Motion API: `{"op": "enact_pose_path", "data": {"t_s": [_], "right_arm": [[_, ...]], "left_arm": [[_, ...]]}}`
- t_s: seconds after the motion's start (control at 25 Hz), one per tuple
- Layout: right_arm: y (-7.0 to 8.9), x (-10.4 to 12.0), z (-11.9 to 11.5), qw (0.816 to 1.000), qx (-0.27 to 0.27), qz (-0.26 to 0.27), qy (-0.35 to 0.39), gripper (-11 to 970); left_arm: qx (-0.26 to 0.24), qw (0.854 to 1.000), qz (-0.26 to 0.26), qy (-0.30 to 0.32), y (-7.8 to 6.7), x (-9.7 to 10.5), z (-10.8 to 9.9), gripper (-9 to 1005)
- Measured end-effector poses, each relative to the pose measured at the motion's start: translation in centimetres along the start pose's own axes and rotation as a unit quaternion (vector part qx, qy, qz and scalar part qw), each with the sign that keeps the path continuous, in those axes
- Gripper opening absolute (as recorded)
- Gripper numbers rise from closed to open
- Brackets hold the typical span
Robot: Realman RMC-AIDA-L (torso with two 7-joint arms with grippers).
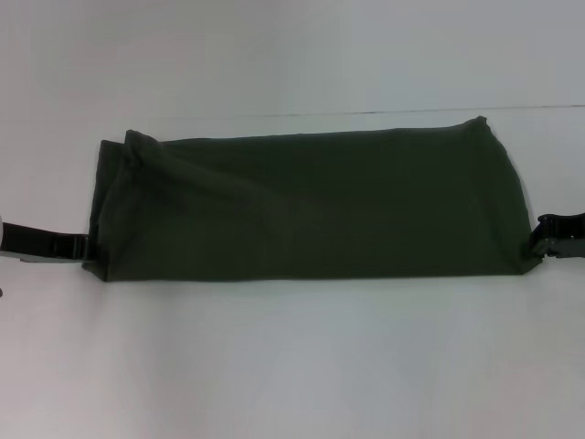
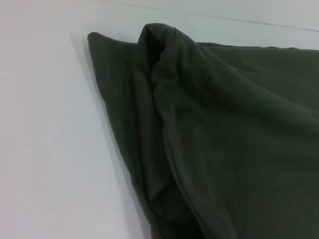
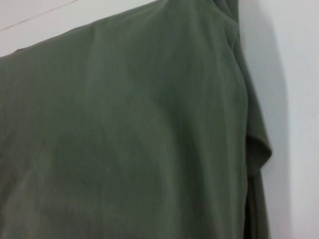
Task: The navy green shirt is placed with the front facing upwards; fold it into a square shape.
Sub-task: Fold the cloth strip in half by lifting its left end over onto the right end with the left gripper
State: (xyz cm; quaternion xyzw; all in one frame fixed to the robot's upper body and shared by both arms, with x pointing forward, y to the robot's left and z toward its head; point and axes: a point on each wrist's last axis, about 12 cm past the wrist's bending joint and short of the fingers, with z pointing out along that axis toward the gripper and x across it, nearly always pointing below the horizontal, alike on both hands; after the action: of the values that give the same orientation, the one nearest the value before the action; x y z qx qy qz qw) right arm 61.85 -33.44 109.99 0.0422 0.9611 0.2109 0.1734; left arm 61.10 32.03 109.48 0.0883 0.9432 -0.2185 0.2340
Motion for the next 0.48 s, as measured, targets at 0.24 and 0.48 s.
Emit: {"op": "enact_pose_path", "data": {"t_s": [0.24,0.48], "right_arm": [[-0.16,0.03,-0.14,1.000,0.001,0.000,0.002,20],[-0.29,0.38,-0.92,1.000,-0.009,-0.004,0.026,20]], "left_arm": [[0.002,1.000,0.001,0.002,-0.05,0.01,-0.02,9],[0.006,1.000,0.011,0.025,-0.15,-0.08,-0.56,9]]}}
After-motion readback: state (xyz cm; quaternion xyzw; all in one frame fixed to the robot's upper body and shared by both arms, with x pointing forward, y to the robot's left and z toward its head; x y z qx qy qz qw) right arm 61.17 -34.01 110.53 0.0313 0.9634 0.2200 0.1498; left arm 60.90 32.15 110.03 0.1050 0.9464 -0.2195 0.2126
